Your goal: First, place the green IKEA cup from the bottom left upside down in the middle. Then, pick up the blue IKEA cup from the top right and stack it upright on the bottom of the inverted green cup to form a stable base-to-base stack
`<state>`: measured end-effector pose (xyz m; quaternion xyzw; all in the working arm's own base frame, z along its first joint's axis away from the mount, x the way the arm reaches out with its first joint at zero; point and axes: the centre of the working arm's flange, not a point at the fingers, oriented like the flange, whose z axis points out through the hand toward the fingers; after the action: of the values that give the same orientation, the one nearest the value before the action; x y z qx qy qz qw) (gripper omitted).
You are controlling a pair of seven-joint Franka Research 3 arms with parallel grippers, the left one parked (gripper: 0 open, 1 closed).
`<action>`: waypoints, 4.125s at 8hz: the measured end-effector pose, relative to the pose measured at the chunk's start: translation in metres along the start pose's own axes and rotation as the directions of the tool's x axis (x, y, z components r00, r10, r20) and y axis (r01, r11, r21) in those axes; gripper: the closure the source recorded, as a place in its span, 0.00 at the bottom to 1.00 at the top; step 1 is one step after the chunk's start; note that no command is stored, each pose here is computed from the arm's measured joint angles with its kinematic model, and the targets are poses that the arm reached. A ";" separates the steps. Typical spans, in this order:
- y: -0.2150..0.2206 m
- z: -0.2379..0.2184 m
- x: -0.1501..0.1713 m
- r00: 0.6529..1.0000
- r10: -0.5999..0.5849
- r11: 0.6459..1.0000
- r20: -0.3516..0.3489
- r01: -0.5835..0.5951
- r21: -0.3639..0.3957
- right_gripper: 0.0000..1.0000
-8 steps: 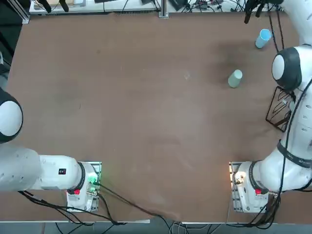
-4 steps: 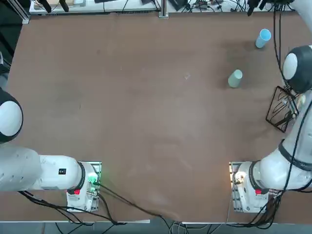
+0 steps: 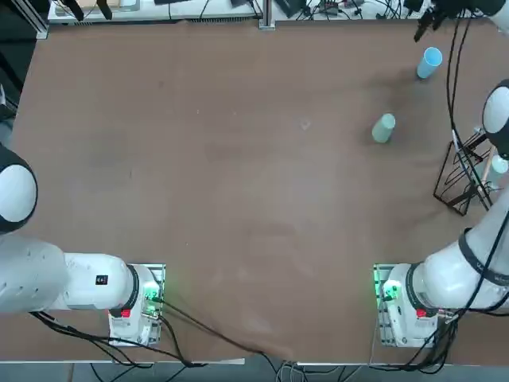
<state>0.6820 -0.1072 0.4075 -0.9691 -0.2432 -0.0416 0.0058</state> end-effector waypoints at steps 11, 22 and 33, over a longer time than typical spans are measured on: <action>0.070 0.125 -0.028 0.940 -0.341 0.938 0.005 0.340 -0.071 0.08; 0.088 0.155 -0.037 0.935 -0.355 0.929 0.021 0.355 -0.103 0.97; -0.095 -0.020 -0.009 0.995 0.083 0.995 0.059 -0.087 0.055 0.97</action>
<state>0.6281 -0.0282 0.4255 -0.9788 -0.2028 -0.0068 0.0283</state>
